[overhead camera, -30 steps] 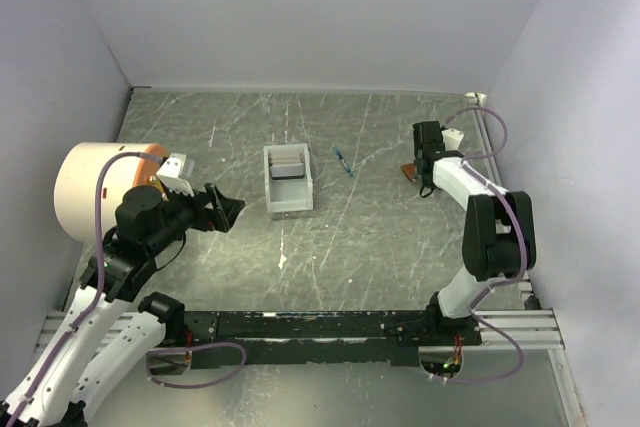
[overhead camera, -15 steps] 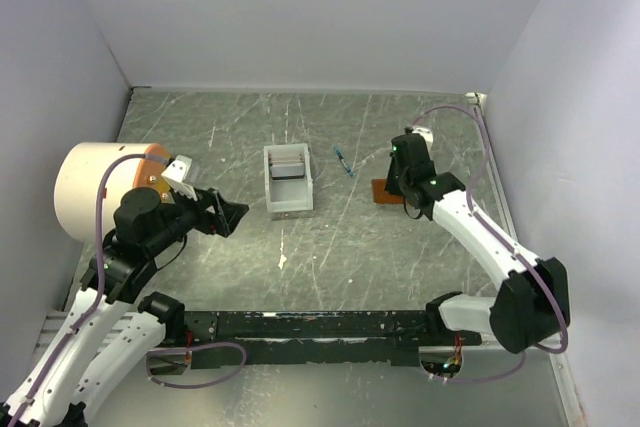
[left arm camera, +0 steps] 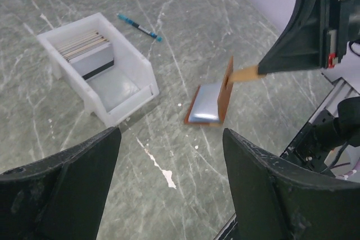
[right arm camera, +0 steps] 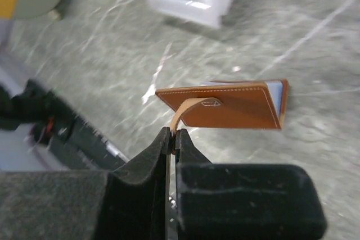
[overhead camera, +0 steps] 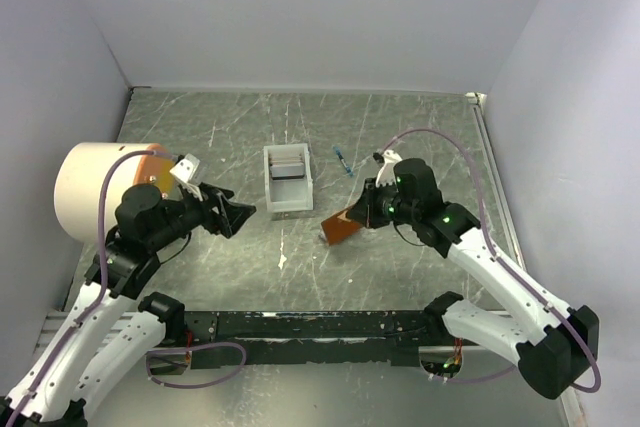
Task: Put the credit cards into the card holder
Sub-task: Open the card holder at the center of the board.
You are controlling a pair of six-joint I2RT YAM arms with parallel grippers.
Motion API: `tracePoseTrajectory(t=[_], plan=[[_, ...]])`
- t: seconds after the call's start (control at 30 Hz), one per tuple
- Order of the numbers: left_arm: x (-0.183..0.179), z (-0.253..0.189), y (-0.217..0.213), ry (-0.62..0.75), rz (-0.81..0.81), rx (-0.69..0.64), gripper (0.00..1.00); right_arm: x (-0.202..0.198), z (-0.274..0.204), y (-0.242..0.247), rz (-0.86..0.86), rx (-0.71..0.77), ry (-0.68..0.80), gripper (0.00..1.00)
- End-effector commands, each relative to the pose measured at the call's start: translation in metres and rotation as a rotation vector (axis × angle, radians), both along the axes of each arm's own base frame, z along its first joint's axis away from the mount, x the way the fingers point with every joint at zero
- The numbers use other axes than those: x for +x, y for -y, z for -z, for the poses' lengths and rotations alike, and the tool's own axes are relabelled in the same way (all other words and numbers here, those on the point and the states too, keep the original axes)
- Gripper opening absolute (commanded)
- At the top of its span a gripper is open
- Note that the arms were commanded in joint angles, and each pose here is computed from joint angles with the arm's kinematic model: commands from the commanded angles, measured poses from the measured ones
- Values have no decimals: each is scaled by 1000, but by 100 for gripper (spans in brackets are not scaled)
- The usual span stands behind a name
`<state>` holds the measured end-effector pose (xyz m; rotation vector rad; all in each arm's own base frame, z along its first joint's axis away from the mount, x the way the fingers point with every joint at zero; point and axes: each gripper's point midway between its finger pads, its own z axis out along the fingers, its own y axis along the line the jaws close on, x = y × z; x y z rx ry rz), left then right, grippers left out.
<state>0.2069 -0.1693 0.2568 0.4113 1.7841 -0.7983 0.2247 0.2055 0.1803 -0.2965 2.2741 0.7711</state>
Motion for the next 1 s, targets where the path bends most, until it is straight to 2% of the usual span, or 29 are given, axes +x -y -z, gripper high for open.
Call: tracePoseTrajectory(t=[0.0, 0.07, 0.13, 0.3, 0.53, 0.8, 0.97], plan=[[1, -14, 12, 37, 65, -46, 84, -45, -5, -36, -285, 165, -51, 0], [0, -9, 20, 0, 109, -51, 81, -55, 8, -36, -317, 160, -103, 0], [-2, -3, 27, -37, 154, -55, 77, -53, 26, -26, -249, 93, -161, 0], [-3, 14, 34, -110, 201, -20, 75, -27, 63, 34, 198, -158, -267, 0], [5, 24, 39, -114, 159, 2, 68, -30, 94, 87, 532, -278, -300, 0], [9, 48, 65, -220, 139, 32, 63, -24, 85, 123, 845, -278, -266, 0], [6, 61, 88, -251, 147, 9, 61, -22, 92, 119, 837, -292, -283, 0]])
